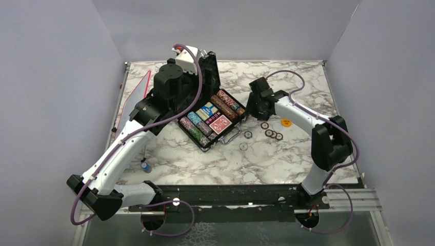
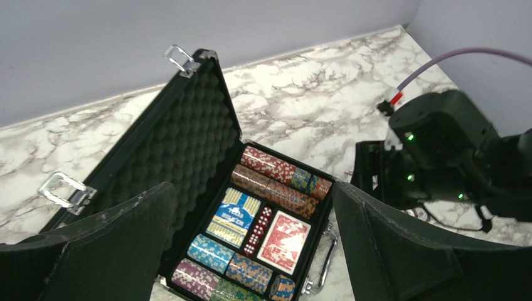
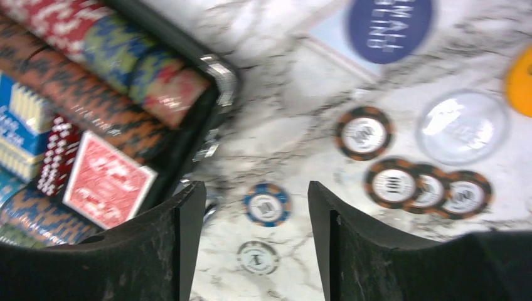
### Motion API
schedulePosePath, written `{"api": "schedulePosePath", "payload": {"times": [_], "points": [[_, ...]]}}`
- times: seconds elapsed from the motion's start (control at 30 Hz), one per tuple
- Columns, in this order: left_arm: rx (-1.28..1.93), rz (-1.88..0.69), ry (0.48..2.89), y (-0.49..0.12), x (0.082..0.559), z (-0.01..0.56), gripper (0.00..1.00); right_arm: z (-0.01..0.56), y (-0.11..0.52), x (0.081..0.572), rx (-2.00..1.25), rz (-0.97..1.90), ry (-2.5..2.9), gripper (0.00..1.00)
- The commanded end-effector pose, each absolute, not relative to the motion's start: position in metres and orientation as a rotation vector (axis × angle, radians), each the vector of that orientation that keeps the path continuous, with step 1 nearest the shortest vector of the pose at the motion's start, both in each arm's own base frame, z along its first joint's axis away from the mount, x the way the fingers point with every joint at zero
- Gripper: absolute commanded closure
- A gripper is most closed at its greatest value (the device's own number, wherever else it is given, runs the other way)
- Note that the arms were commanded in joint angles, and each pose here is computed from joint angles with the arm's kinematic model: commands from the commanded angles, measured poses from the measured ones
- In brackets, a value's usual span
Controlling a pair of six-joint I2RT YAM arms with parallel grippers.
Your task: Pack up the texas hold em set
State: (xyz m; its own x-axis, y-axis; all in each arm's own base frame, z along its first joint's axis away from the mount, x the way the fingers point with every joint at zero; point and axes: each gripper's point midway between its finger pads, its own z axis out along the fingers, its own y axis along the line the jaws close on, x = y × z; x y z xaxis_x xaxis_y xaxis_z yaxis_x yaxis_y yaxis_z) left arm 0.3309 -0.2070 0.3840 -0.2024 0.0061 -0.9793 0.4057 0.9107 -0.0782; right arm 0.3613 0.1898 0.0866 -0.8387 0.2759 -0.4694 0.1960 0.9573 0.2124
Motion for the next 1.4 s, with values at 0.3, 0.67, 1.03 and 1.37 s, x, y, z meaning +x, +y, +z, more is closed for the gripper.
{"api": "schedulePosePath", "payload": {"times": [0.3, 0.67, 1.03, 1.37], "points": [[0.471, -0.555, 1.768, -0.253, 0.330, 0.340, 0.01, 0.053, 0.111, 0.369, 0.477, 0.081, 2.668, 0.18], [0.480, -0.546, 1.775, -0.263, 0.344, 0.337, 0.01, 0.037, 0.122, 0.408, 0.635, 0.069, 2.667, 0.14], [0.474, -0.452, 1.730, -0.253, 0.355, 0.355, 0.01, 0.020, 0.116, 0.415, 0.753, -0.072, 2.653, 0.15], [0.472, -0.424, 1.732, -0.249, 0.357, 0.354, 0.01, 0.002, 0.122, 0.409, 0.701, -0.122, 2.714, 0.16]]}}
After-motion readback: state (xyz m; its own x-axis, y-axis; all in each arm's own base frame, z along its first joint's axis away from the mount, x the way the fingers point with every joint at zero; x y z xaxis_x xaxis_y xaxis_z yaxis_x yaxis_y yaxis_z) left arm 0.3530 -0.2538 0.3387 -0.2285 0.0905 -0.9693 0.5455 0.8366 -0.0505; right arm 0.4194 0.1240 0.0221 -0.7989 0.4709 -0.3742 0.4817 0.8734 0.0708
